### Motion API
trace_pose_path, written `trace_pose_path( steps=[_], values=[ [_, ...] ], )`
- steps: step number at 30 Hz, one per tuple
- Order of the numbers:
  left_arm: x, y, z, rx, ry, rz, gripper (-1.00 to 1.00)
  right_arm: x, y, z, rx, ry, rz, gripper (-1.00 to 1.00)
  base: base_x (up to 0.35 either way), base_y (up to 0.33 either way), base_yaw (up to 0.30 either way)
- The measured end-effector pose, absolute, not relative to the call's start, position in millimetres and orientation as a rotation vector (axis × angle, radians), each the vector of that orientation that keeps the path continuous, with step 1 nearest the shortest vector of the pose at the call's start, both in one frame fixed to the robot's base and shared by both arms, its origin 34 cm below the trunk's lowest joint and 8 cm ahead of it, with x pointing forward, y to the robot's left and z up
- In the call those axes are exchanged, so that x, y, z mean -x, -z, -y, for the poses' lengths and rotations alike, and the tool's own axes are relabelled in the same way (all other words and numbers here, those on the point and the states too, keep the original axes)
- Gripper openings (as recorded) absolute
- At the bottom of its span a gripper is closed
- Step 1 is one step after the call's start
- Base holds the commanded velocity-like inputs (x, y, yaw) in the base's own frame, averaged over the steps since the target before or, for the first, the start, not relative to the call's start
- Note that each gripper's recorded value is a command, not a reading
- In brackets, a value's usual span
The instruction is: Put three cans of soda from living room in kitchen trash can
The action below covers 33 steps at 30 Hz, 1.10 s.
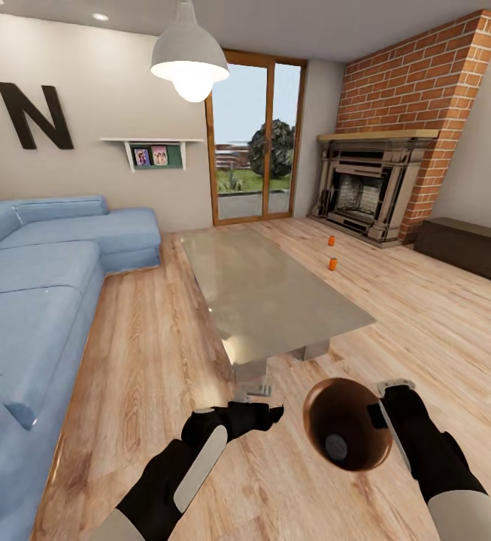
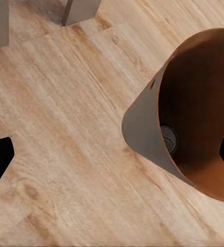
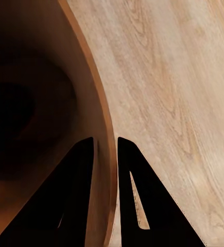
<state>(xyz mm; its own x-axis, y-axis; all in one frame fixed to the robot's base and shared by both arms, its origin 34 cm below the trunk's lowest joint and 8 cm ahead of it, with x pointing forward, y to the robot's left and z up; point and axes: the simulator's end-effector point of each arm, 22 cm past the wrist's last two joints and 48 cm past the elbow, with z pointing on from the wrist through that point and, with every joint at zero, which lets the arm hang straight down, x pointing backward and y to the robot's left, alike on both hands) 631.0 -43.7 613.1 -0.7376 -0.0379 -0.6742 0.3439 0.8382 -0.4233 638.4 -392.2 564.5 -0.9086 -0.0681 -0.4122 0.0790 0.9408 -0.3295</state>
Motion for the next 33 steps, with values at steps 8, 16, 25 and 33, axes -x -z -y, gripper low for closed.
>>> trace_pose_path(
  steps=[8, 16, 25, 33],
  values=[
    [-612.5, -549.1, 21.3, -0.19, 0.606, -2.46, 1.0, -636.9, -567.4, 408.8, -0.012, 0.491, -2.669, -1.0, 0.0, 0.0, 0.0],
    [-601.5, -521.8, 8.7, -0.176, 0.551, -2.528, 1.0, -634.7, -568.3, 423.0, -0.025, 0.41, -2.683, -1.0, 0.0, 0.0, 0.0],
    [-598.2, -509.0, -2.5, -0.161, 0.489, -2.562, 1.0, -631.0, -571.9, 442.1, -0.111, 0.359, -2.681, -1.0, 0.0, 0.0, 0.0],
    [-587.4, -484.0, -18.6, -0.137, 0.411, -2.623, 1.0, -630.6, -572.4, 444.4, -0.12, 0.357, -2.68, -1.0, 0.0, 0.0, 0.0]
  ],
)
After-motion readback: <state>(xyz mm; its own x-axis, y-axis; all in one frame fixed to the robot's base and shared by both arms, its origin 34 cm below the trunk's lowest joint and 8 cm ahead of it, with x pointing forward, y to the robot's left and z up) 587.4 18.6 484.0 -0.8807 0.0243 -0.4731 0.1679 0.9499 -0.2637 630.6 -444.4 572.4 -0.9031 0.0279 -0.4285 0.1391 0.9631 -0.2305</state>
